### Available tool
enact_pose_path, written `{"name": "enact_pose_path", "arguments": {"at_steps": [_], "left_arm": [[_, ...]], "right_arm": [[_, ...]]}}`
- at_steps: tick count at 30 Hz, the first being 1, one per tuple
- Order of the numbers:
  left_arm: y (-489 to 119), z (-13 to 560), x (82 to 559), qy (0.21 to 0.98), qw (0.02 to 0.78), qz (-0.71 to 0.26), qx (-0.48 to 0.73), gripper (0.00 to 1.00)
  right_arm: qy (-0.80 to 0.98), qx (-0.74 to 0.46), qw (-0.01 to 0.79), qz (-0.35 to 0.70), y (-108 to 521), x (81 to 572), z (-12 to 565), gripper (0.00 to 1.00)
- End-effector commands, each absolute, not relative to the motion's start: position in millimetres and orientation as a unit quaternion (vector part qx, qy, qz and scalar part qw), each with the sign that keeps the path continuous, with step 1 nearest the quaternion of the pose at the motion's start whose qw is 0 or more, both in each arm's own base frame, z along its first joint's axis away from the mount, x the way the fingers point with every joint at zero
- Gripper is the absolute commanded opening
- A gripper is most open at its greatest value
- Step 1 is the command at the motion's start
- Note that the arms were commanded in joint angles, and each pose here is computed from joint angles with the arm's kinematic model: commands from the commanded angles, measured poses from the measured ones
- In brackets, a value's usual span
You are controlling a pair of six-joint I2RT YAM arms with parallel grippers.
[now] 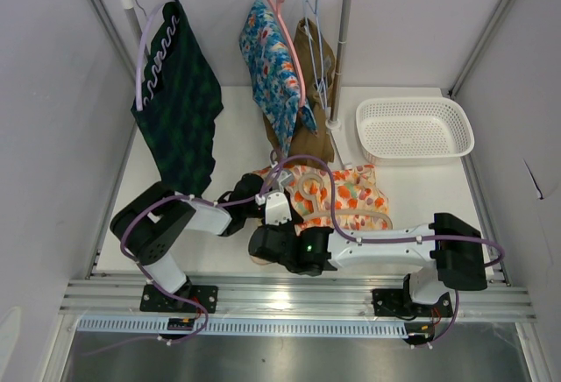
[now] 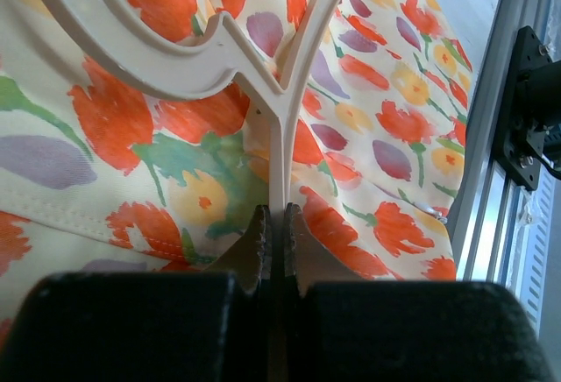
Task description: Place the skirt on the hanger
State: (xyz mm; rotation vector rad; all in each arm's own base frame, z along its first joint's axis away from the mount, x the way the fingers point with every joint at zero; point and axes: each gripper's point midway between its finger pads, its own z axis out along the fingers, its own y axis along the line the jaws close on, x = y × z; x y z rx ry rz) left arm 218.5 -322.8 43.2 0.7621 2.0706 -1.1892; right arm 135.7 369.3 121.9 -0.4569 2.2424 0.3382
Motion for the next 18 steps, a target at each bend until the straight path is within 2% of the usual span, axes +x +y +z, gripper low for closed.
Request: {"name": "enact_pose_path", "arguments": {"at_steps": [1,18], "left_arm": [[-322,43,230,0.785,0.335,-0.420,0.308,0.00],[-318,67,247,0.791,0.371,-0.390,0.291,0.00]], "right_arm": [[0.878,-0.156,0.422,0.165,376,141,155,0.08],[0.906,-0.208,0.333,0.156,350,75,103,0.08]]}}
